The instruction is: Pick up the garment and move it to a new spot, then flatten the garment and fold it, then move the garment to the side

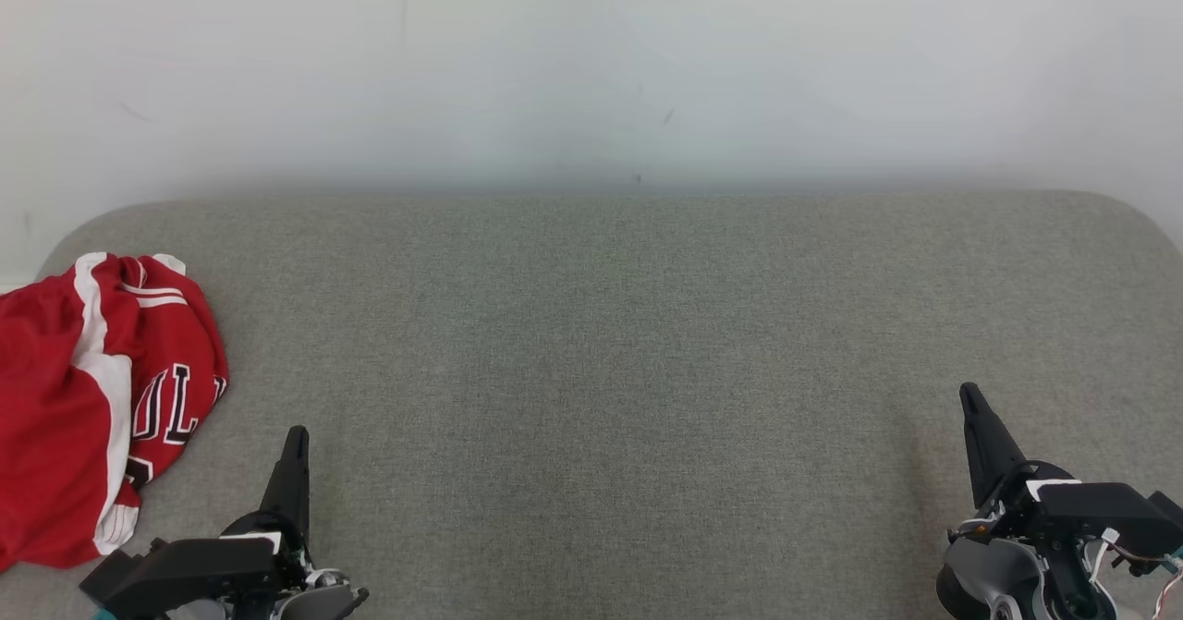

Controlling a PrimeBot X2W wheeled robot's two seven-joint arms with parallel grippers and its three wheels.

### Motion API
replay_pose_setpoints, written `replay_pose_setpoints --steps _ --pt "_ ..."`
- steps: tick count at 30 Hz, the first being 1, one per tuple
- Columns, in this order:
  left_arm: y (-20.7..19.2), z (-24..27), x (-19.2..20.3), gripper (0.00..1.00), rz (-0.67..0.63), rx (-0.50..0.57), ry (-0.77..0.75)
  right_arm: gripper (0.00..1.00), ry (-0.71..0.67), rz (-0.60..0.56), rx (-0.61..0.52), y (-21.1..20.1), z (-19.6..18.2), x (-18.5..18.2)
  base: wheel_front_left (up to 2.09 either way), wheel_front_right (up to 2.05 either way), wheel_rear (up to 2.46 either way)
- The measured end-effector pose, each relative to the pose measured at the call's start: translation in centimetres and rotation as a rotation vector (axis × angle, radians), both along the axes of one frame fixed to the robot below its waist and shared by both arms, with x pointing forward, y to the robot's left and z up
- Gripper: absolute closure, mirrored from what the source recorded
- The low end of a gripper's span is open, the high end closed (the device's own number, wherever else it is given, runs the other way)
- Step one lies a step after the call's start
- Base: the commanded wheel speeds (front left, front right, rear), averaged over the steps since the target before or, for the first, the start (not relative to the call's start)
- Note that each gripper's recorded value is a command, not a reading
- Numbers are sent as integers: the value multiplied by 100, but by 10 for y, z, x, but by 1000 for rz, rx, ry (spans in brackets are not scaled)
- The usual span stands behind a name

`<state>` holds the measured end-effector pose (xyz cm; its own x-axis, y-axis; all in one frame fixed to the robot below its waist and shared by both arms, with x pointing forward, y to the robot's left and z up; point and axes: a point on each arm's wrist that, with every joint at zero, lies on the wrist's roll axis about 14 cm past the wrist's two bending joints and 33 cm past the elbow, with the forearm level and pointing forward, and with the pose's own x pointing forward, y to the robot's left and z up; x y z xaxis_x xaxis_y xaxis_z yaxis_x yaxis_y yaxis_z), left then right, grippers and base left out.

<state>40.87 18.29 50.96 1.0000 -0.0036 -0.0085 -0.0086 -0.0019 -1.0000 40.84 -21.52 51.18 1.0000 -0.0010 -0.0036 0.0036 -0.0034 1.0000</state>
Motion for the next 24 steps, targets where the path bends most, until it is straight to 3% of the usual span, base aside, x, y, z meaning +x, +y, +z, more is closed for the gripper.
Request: replay_pose_setpoints --steps 24 --pt "0 0 0 100 0 0 0 100 0 0 0 0 0 0 0 0 0"
